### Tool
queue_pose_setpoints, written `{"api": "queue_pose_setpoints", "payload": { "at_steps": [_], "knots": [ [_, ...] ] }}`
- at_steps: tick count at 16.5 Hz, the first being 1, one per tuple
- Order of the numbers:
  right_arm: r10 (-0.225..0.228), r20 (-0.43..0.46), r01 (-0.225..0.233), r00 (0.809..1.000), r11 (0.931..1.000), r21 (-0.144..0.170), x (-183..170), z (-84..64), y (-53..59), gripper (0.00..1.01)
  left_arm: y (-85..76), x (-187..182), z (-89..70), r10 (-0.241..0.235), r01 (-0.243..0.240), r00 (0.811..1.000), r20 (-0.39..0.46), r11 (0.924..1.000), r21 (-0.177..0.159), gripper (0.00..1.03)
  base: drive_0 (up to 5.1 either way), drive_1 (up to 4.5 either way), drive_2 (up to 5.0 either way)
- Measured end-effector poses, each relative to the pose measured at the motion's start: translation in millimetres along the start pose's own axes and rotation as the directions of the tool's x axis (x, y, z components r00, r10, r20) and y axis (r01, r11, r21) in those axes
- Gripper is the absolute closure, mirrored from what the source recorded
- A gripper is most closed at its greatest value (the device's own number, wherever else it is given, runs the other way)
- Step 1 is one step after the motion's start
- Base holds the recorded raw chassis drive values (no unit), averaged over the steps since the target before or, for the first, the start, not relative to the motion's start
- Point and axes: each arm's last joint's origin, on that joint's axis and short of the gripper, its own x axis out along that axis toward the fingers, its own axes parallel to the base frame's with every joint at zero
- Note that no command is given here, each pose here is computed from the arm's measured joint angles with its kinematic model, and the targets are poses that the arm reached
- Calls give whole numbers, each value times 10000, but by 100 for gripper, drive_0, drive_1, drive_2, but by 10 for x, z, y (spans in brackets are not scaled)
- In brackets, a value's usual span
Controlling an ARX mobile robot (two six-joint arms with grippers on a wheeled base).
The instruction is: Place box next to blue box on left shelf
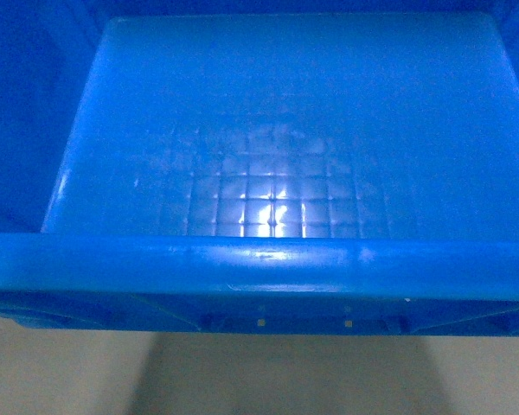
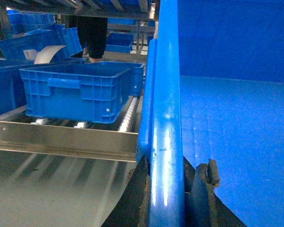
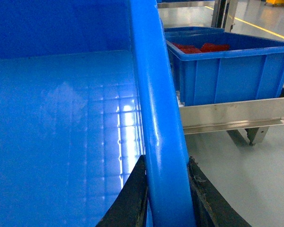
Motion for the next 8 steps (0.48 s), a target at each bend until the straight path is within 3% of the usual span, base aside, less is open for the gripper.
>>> {"api": "queue_pose_setpoints", "payload": {
  "at_steps": [6, 8],
  "knots": [
    [0, -3, 0, 10000, 10000, -2, 0, 0, 0, 87, 0, 0, 0, 0, 0, 10000, 0, 10000, 0, 93, 0, 0, 0],
    [1, 10, -1, 10000, 10000, 1, -2, 2, -1, 87, 1, -1, 2, 4, -4, 10000, 7, 10000, -3, 93, -3, 403, -409]
  ]
}}
